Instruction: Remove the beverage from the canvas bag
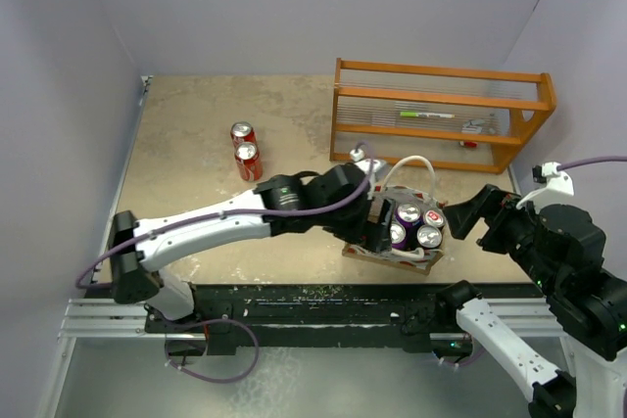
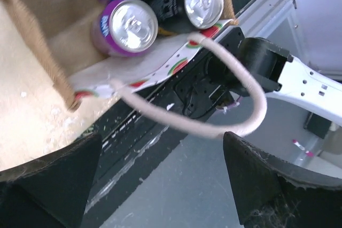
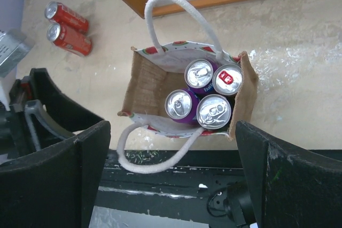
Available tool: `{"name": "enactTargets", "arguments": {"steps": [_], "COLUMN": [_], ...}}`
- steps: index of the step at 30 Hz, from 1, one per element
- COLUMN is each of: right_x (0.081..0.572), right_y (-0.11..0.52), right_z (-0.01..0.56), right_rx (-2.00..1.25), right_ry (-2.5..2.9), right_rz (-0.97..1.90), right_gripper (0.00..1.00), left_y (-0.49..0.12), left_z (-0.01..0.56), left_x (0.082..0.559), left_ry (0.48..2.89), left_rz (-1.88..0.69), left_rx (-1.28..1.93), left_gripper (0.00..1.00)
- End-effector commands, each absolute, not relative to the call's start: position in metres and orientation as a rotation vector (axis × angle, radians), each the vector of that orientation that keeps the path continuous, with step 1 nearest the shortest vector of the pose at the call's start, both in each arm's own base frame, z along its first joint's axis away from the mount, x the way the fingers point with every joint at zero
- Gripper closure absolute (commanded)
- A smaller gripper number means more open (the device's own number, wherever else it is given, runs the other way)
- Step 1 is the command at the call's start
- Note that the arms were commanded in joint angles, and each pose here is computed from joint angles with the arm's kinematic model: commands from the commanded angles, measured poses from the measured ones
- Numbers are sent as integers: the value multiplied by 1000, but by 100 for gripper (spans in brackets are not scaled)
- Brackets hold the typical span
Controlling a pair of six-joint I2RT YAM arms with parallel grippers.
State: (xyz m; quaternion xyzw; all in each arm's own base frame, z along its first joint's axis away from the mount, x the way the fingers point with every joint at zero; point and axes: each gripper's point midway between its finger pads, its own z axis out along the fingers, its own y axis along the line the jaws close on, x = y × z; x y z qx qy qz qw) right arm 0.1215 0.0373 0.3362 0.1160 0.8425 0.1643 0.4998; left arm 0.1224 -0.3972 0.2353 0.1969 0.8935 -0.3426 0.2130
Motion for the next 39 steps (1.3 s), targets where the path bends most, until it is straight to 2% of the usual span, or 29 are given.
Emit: {"name": "enactTargets", "arguments": {"steps": [1, 12, 20, 28, 39], "right_x": [115, 130, 140, 136, 134], "right_y": [30, 9, 7, 5, 5], "right_z": [343, 363, 369, 363, 365], "right_rx": [312, 291, 252, 263, 278], "right_ry": [2003, 1946, 1945, 1954, 1948], "right_rz": [398, 223, 169, 164, 175], "right_gripper": [0, 0, 0, 0, 0], "left_y": [-416, -446, -464, -474, -479], "left_z": [248, 250, 233, 178, 142], "left_x": [143, 191, 203, 198, 196], "left_ry": [2390, 2283, 2276, 2439, 2515], "left_rz": [-799, -514, -499, -506, -476], "left_rx": [665, 851, 950, 943, 925], "left_gripper": [4, 12, 13, 9, 2]}}
